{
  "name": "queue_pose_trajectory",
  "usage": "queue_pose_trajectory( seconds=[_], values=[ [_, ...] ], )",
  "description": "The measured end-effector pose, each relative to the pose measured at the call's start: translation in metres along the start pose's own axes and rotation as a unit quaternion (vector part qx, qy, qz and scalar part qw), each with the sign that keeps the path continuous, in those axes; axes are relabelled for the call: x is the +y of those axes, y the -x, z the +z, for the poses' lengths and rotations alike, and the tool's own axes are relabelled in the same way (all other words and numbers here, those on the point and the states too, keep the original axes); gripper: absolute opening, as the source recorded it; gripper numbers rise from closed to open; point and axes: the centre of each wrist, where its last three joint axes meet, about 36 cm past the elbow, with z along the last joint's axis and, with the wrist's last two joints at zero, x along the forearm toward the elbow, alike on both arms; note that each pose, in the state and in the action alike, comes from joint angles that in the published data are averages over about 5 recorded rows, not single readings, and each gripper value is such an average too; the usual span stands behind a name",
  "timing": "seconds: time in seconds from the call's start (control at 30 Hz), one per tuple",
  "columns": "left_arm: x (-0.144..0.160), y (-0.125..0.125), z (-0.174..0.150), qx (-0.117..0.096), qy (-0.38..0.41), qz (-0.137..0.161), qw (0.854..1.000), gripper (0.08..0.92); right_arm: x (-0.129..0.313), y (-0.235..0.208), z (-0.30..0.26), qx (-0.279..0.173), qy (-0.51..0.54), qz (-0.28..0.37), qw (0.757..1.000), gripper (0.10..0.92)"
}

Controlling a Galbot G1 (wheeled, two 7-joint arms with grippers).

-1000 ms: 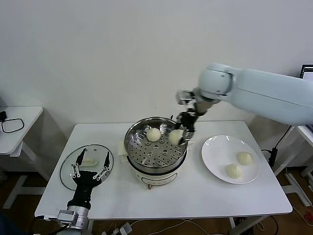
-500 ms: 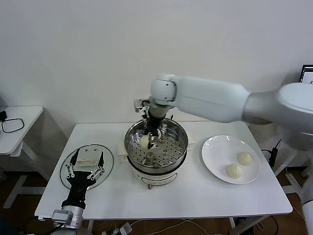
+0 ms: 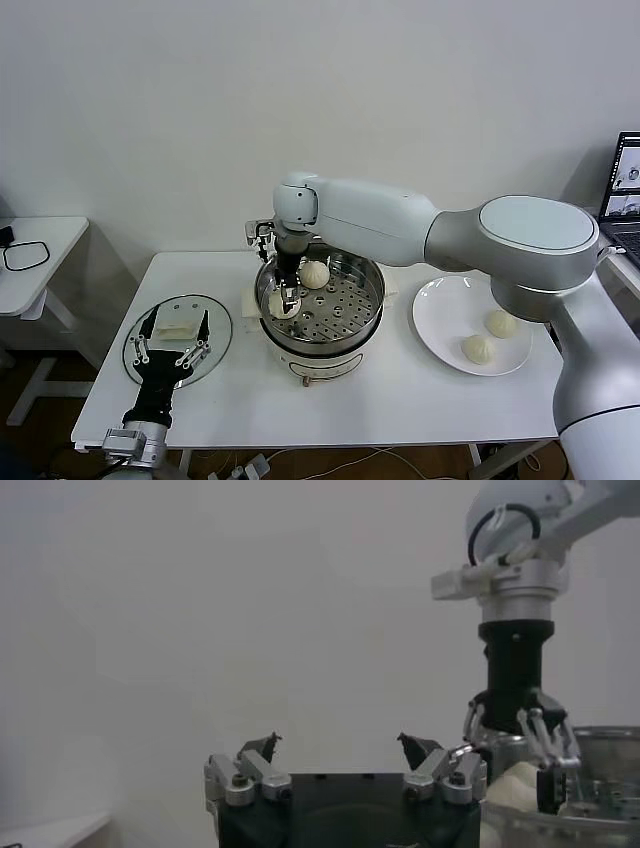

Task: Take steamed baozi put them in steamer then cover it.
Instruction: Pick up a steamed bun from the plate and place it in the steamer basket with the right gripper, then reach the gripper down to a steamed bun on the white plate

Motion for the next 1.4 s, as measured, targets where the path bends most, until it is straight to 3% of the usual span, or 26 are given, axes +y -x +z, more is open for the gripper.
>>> queue_pose_trajectory(
  seconds=[0.27, 0.47, 0.67, 1.0, 1.4],
  values=[
    [-0.003, 0.0, -0.001, 0.0, -0.003, 0.003, 1.0, 0.823, 0.004, -0.063, 0.054, -0.005, 0.006, 0.016, 1.0, 0.823],
    [-0.005, 0.0, -0.001, 0.001, -0.004, 0.004, 1.0, 0.823, 0.025, -0.118, 0.126, 0.0, 0.011, 0.025, 1.0, 0.823],
    [-0.006, -0.003, -0.002, 0.001, -0.004, 0.003, 1.0, 0.823, 0.059, -0.142, 0.212, 0.018, 0.017, 0.019, 1.0, 0.823],
    [-0.006, -0.006, -0.002, 0.003, -0.001, 0.0, 1.0, 0.823, 0.115, -0.105, 0.331, 0.057, 0.044, -0.008, 0.997, 0.823],
    [-0.007, -0.006, 0.001, 0.006, 0.003, -0.001, 1.0, 0.823, 0.154, -0.026, 0.401, 0.083, 0.078, -0.025, 0.993, 0.823]
  ],
)
